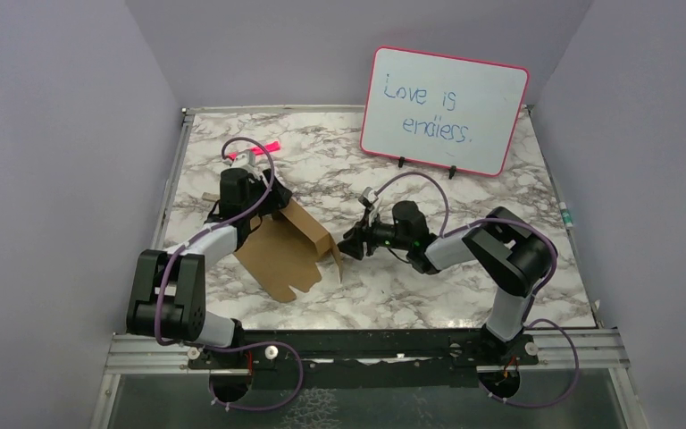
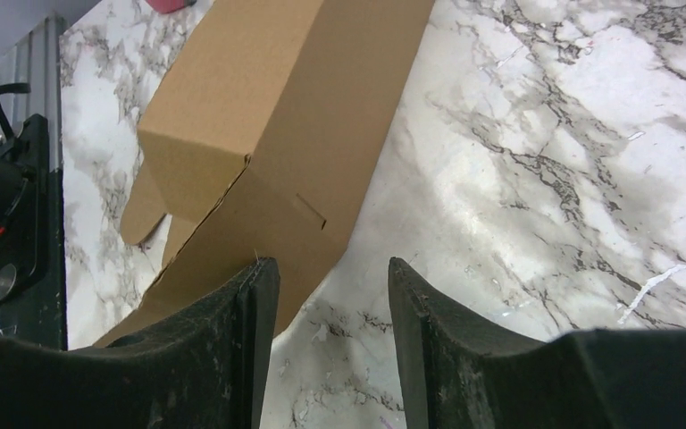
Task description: Fold the paper box
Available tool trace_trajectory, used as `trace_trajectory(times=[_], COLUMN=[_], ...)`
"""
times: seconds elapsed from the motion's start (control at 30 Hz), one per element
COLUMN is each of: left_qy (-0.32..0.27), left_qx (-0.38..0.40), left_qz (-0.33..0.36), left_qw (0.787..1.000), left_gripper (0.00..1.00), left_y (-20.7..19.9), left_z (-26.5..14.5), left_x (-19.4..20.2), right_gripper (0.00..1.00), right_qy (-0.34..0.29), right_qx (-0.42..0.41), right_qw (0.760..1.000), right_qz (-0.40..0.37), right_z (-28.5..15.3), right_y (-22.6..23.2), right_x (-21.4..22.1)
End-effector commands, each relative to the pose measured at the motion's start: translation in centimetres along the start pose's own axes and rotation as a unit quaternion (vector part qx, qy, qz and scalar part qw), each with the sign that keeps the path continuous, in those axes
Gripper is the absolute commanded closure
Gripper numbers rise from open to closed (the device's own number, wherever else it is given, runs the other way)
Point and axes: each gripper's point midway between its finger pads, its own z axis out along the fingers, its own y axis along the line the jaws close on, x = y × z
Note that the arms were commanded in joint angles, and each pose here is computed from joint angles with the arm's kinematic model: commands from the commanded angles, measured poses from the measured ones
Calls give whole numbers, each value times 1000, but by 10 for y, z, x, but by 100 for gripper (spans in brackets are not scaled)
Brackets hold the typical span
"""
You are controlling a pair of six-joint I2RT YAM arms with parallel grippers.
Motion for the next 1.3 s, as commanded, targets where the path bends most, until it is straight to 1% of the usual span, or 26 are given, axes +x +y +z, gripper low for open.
trace_trajectory(times=[0.0,0.17,0.3,0.4,0.53,0.67,0.9,1.03,1.13,1.27], left_qy=[-16,-18,-21,-20,-17,-11,-10,-10,-25,-55], left_qx=[15,-6,-11,-14,-12,-8,1,-8,-35,-55], left_qz=[-9,-6,-2,-2,-3,-6,-12,-13,-19,-55], left_qw=[1000,1000,1000,1000,1000,1000,1000,1000,999,995], left_gripper=[35,34,32,31,31,31,33,32,28,20], left_y=[-10,-3,-2,-2,-2,-3,-8,-7,-2,-1], left_z=[-9,-9,-9,-11,-12,-12,-15,-18,-27,-49], left_x=[-6,-9,-11,-11,-8,-4,2,3,-6,-11], right_gripper=[45,41,39,38,37,37,36,36,36,35], right_qy=[-40,-20,-13,-11,-30,-53,-106,-114,-108,-80], right_qx=[12,38,33,19,1,19,68,75,79,93], right_qw=[999,999,999,999,999,998,992,991,991,992], right_qz=[-13,-14,-16,-26,-32,-34,-13,-12,-13,-18], right_z=[-3,-21,-32,-30,-19,-5,11,15,7,-9], right_y=[2,-1,7,19,36,43,32,30,30,34], right_x=[-21,1,13,16,9,0,-26,-31,-25,-17])
